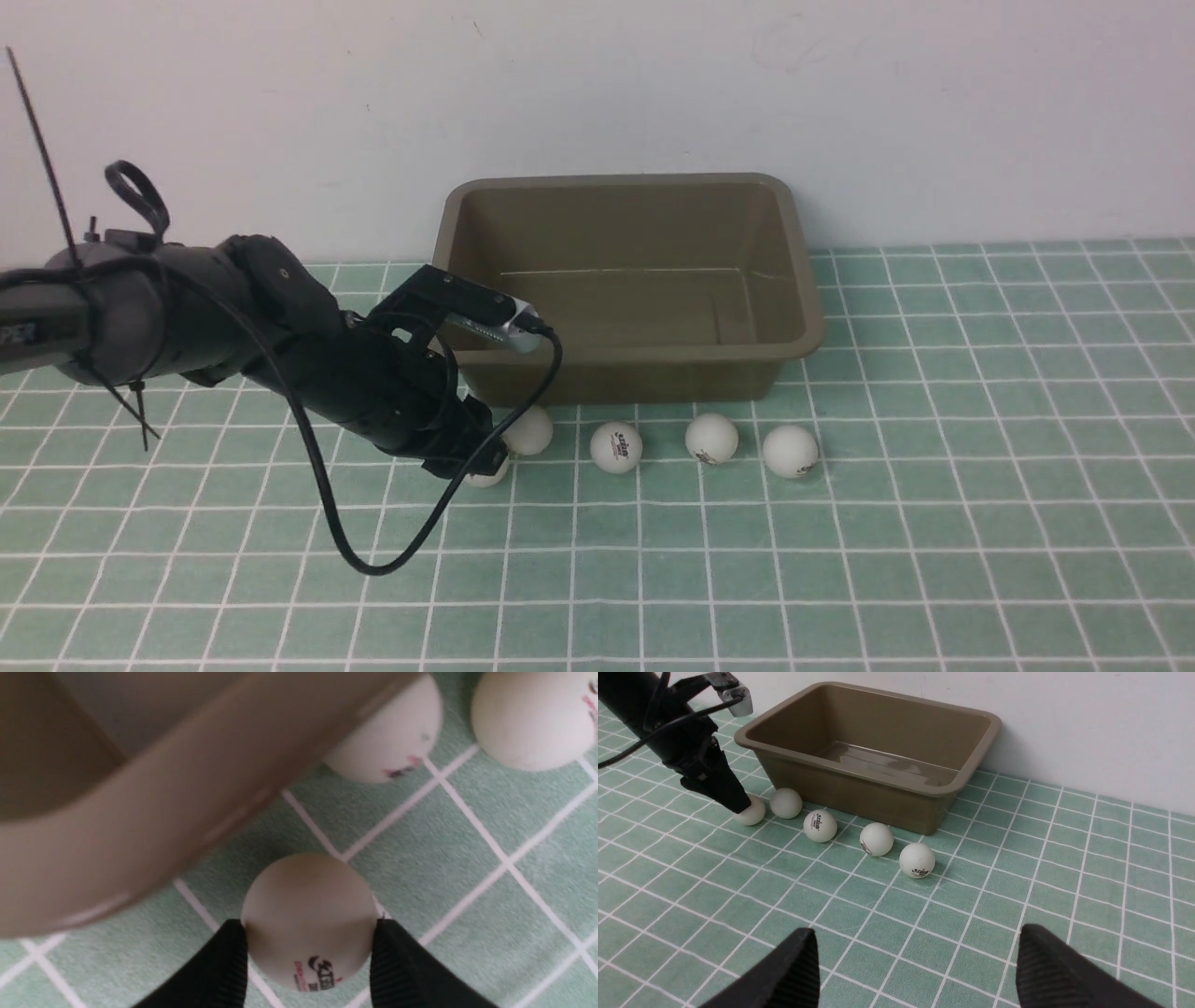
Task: Put the table tennis balls in the box on the green coffee tablecloth.
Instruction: 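Reach for and grasp a ping pong ball on the table beside the basket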
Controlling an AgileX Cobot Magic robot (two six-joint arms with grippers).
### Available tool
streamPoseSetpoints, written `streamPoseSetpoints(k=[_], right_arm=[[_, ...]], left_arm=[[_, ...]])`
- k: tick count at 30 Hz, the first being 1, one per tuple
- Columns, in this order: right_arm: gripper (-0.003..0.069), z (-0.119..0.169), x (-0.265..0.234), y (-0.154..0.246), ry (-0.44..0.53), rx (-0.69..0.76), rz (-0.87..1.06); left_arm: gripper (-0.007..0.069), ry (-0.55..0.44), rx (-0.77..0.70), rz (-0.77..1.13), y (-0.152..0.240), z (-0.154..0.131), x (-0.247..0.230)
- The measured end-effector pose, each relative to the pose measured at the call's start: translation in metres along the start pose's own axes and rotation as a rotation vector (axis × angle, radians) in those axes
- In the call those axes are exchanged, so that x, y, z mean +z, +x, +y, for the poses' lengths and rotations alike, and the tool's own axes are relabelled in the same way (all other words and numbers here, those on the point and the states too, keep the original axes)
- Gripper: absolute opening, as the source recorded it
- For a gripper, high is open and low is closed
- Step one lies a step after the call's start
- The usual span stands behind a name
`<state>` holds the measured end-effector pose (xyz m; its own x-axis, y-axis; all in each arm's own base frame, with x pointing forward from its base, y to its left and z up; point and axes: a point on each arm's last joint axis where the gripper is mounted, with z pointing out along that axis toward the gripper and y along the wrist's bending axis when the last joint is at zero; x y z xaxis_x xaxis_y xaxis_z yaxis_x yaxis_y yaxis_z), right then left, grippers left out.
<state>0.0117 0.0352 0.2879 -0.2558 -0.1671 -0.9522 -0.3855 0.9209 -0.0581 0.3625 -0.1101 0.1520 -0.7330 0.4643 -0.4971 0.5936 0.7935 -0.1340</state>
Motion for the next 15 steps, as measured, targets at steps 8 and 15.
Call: streamPoseSetpoints(k=[8,15], right_arm=[[0.0513,-0.0004,0.0000,-0.0007,0.005,0.000,-0.008],[0.0513,-0.0007,0.0000,-0.0012,0.008,0.000,-0.013]], left_arm=[[0.0330,-0.020,-0.003,-0.018,-0.0017,0.0017,-0.0002],[0.0403,-0.028,-0.003,-0.025,-0.0024,0.0024,-0.0002]])
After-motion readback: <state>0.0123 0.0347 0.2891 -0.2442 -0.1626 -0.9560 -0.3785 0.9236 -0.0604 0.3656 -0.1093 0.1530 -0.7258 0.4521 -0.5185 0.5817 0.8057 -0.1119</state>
